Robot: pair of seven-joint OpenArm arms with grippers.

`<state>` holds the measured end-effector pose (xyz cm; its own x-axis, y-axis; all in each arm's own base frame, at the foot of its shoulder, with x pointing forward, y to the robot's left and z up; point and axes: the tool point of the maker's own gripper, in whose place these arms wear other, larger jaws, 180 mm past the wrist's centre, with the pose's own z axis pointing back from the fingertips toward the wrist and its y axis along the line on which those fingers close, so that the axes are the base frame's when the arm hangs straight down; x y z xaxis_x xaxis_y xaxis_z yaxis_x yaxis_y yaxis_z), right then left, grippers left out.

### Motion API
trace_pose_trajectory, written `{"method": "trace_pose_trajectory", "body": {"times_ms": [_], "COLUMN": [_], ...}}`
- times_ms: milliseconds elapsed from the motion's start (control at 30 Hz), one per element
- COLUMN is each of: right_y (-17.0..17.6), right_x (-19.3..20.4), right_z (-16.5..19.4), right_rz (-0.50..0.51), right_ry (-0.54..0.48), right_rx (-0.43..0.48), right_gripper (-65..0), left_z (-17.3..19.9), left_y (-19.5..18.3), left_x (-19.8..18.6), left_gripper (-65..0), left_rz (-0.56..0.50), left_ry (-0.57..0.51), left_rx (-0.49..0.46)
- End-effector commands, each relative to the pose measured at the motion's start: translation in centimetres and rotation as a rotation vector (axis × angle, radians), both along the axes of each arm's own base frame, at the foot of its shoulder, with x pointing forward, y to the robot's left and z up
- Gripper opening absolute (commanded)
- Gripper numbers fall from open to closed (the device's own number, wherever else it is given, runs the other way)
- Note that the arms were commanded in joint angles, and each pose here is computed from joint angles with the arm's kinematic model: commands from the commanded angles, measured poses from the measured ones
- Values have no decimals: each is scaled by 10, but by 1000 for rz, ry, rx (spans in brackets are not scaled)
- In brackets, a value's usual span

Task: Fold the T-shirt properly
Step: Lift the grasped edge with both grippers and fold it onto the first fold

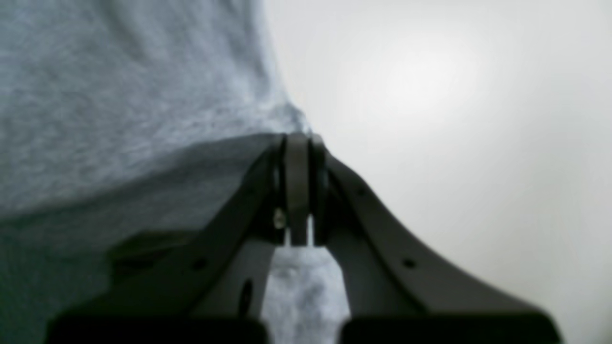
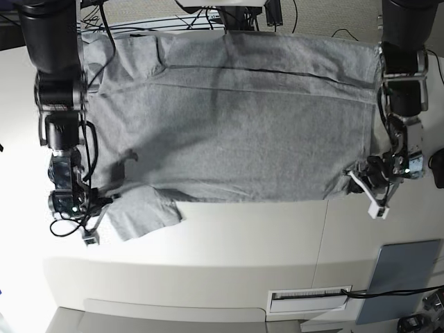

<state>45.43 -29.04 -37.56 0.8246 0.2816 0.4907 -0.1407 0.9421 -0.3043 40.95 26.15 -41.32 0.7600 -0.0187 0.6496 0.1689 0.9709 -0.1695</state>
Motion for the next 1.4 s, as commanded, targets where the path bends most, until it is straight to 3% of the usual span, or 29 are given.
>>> {"method": "trace_pose_trajectory", "body": {"times_ms": [0, 167, 333, 633, 900, 1167, 1367], "right_y": [-10, -11, -14, -26, -25, -15, -17], "right_x": [10, -15, -52, -129, -190, -239, -268], "right_z": [27, 60, 74, 80, 85, 76, 60], "right_rz": [-3, 23, 41, 10, 3, -8, -19], "right_ry": [-81, -199, -224, -256, -236, -173, -97], "right_rx": [-37, -123, -197, -211, -240, -228, -242], "right_gripper": [-650, -650, -650, -650, -650, -650, -650], "left_z": [28, 46, 56, 64, 61, 31, 24], "left_y": [12, 10, -3, 5, 29, 26, 27], "left_x": [15, 3, -18, -71, -119, -165, -176], "left_gripper": [-650, -650, -650, -650, -650, -650, -650], "left_rz": [11, -28, -74, -54, 15, -10, -8], "left_ry": [-82, -143, -173, -207, -180, -73, -47], "left_rx": [3, 9, 29, 25, 29, 25, 32]}}
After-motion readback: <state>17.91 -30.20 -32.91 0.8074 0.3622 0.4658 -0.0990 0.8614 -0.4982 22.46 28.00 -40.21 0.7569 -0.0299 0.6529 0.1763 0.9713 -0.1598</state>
